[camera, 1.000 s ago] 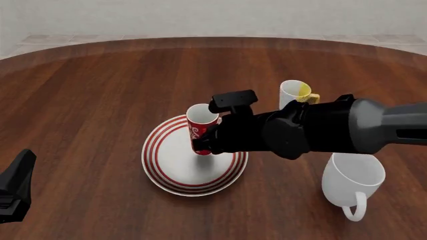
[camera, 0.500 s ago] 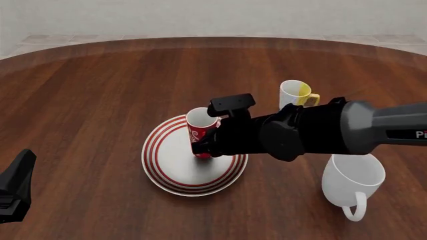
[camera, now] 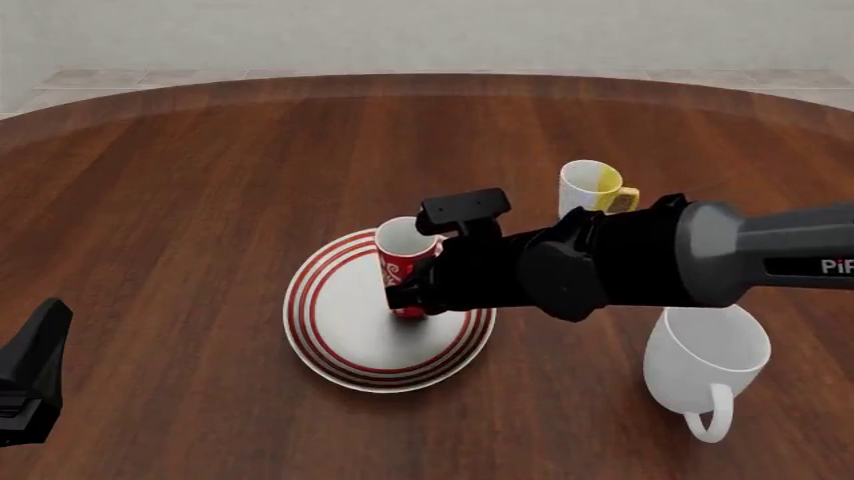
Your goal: Pick up the red mug and put it on the plate
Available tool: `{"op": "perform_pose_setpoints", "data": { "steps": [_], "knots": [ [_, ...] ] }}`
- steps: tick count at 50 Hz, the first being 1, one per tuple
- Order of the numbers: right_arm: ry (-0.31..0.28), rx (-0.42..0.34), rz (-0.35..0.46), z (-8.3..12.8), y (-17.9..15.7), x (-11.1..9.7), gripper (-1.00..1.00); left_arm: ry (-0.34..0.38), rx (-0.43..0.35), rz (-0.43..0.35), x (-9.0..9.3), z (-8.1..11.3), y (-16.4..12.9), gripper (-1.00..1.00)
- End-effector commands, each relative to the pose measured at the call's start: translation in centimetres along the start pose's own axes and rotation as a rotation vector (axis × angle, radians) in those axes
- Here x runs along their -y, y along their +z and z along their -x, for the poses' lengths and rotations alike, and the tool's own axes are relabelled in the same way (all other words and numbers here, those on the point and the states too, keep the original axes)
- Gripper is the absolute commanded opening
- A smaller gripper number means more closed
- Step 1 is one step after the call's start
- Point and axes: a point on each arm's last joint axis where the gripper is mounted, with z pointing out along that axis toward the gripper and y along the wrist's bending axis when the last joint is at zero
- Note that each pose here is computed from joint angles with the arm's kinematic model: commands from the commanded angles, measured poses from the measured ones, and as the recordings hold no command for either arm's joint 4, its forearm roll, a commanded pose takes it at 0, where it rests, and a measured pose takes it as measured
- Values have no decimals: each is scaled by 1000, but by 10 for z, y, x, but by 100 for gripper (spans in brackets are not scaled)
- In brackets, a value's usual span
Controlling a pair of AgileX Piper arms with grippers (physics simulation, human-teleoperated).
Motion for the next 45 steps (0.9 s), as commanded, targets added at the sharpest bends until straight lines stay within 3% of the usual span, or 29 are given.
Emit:
{"op": "perform_pose_setpoints", "data": {
  "steps": [1,45],
  "knots": [
    [6,3,-4,1,0,2,-100,0,0,0,0,0,0,100],
    [6,-21,-13,-5,10,5,-100,0,0,0,0,0,0,100]
  ]
}}
